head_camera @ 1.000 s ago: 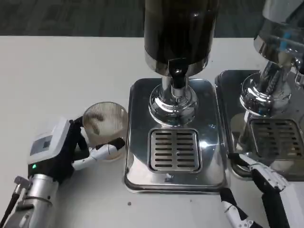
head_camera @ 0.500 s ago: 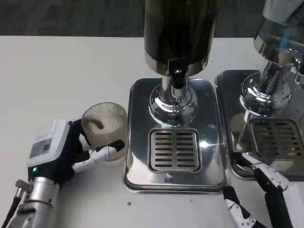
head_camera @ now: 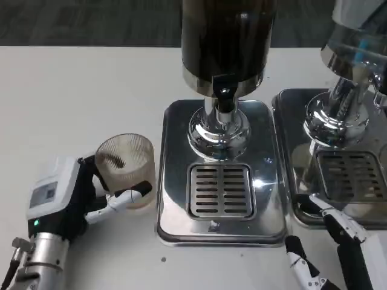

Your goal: Grasp the cup under the faucet to collect the drink, then remove the cup.

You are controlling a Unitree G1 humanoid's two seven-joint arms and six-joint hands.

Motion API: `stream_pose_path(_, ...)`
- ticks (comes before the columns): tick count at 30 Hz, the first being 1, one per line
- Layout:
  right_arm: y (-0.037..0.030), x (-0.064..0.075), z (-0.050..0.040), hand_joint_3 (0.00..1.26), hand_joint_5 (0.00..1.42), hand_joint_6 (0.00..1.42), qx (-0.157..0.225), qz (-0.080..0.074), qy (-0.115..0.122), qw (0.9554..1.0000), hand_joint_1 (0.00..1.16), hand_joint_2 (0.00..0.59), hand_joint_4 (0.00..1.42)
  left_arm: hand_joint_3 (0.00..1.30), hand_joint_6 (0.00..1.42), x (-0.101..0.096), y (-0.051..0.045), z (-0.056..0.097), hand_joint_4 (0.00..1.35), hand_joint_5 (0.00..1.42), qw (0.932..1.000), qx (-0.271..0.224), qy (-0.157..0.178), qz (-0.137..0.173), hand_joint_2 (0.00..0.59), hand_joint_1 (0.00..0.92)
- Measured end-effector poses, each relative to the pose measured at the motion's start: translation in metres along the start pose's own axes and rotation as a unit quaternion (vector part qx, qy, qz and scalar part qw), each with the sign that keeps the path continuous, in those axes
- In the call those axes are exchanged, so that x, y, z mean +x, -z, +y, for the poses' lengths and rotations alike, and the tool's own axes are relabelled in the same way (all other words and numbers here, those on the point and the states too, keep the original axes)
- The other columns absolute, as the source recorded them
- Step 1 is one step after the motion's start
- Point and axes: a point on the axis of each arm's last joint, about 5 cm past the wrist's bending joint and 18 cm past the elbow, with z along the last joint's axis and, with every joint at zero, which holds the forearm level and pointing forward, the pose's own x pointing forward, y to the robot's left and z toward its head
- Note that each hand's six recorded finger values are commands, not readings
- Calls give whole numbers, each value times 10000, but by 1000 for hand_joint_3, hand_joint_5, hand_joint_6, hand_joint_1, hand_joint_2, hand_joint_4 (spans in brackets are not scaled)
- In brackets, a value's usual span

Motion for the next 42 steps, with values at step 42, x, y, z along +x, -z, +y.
stream_pose_path(42,-18,-9,29,273,246,250,175,22,24,9998,388,437,294,668,1313,-1,-356,-8,828,1092,9906,-624,-122,-1212,150,220)
